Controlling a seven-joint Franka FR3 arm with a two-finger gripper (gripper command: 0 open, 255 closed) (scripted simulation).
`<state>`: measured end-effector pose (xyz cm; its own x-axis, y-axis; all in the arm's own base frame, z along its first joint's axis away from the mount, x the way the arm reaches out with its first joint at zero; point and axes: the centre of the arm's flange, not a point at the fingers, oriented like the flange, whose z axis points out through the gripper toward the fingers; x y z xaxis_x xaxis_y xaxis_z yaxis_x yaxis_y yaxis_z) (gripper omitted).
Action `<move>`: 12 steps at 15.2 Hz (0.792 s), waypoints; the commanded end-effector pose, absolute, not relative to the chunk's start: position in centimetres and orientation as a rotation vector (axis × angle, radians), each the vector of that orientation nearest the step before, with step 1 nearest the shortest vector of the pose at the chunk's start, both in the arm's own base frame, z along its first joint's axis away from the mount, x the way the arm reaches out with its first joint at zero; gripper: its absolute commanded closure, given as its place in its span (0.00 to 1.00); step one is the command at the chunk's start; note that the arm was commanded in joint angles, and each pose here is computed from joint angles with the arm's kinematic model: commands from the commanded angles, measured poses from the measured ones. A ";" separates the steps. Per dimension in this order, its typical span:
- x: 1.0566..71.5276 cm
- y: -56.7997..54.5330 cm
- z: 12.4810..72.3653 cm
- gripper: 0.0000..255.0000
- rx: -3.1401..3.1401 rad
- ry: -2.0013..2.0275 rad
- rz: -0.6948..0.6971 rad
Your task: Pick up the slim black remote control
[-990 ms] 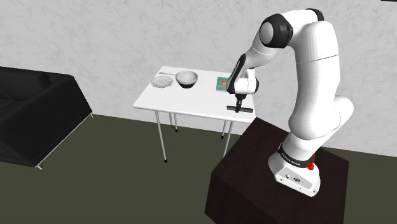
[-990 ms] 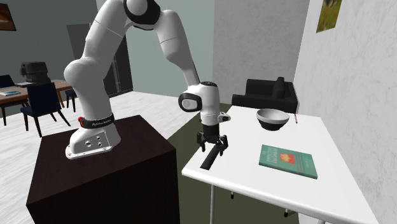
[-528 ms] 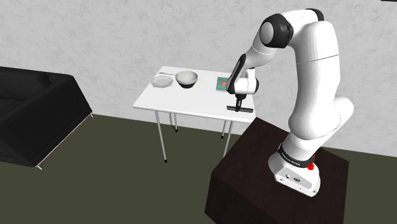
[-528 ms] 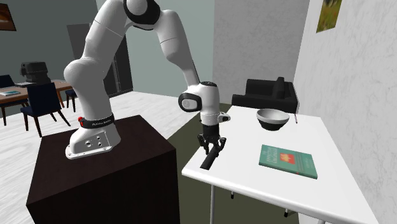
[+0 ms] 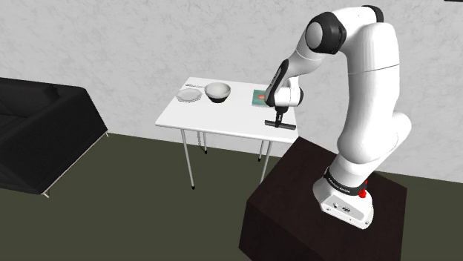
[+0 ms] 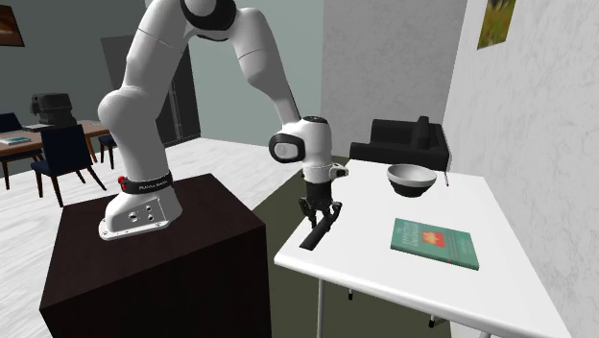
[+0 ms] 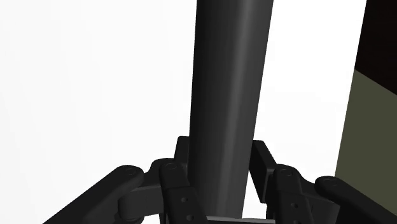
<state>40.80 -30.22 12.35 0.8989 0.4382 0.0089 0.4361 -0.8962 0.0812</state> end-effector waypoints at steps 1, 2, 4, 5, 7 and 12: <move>40.8 -30.2 13.4 1.00 2.986 0.688 0.041; 40.8 -30.2 14.0 1.00 2.986 0.688 0.041; 40.8 -30.2 15.0 1.00 2.986 0.688 0.041; 40.8 -30.2 15.5 1.00 2.986 0.688 0.041; 40.8 -30.2 16.6 1.00 2.986 0.688 0.041; 40.8 -30.2 18.3 1.00 2.986 0.688 0.041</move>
